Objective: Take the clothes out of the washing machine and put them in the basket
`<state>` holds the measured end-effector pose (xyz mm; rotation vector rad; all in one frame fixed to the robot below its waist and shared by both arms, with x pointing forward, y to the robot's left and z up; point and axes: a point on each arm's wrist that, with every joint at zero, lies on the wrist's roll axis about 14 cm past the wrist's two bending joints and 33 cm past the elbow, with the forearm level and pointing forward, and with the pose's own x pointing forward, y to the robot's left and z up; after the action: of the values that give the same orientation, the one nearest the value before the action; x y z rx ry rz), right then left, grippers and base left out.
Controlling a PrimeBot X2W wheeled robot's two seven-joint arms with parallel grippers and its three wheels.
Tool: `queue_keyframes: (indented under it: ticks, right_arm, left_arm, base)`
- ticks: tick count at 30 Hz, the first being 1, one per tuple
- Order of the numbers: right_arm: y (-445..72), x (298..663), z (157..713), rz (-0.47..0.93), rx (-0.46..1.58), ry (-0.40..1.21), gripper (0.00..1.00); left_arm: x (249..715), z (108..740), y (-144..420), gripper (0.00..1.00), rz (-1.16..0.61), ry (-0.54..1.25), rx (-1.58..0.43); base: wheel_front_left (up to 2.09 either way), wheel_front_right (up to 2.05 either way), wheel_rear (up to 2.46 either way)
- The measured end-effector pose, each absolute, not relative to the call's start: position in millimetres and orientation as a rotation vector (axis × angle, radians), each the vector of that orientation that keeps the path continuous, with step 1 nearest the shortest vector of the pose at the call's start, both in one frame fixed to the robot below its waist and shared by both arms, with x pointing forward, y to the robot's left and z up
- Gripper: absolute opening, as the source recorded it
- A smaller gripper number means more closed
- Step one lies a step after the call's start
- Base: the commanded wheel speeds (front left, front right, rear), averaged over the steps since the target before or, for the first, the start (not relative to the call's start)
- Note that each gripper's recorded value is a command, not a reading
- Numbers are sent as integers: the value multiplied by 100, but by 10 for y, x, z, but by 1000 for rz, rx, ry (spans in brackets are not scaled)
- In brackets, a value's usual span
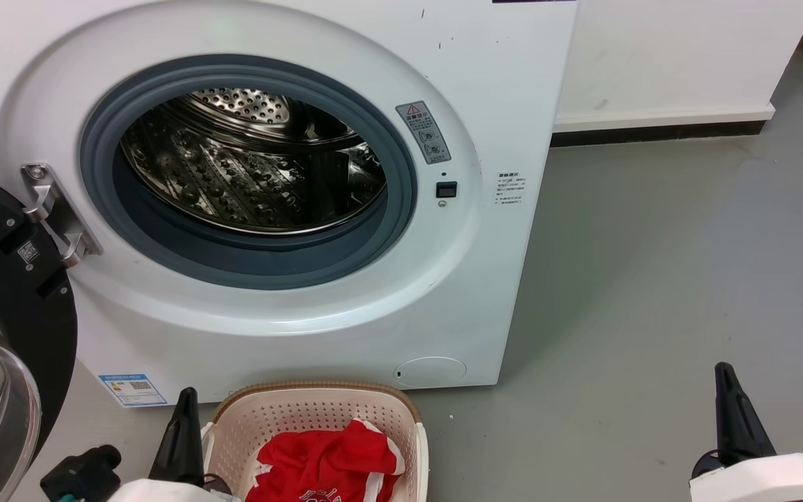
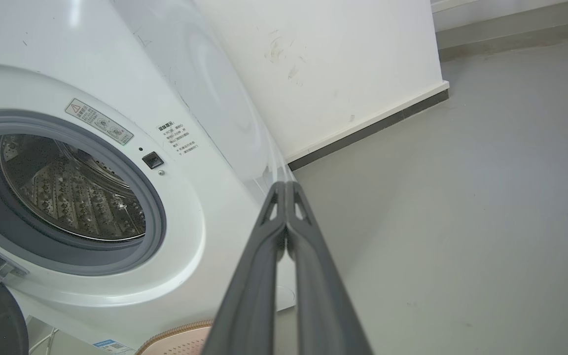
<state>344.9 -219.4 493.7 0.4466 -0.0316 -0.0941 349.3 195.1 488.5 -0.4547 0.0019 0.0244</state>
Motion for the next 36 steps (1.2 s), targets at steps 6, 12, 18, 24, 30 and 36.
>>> queue_keyframes:
  ticks: [6,12,18,24,30,36]
  right_arm:
    - [-2199,3478,4915,-103,547,-22,0]
    - [-2197,3516,4908,-109,670,-15,0]
    - [-2190,3547,4906,-109,753,-11,0]
    - [-2180,3592,4926,-106,835,-13,0]
    - [-2173,3601,4900,-108,912,-3,0]
    - [-2157,3651,4937,-98,983,-9,0]
  left_arm:
    - [3538,4901,1969,0,35,1,-552]
    - [3574,4886,1989,0,50,13,-674]
    - [3617,4907,1996,0,53,10,-759]
    - [3632,4894,2006,0,60,18,-838]
    - [3654,4889,2011,0,64,23,-913]
    - [3691,4914,2011,0,61,19,-984]
  base:
    - [0,0,0]
    - [0,0,0]
    - [0,0,0]
    - [0,0,0]
    - [0,0,0]
    - [0,0,0]
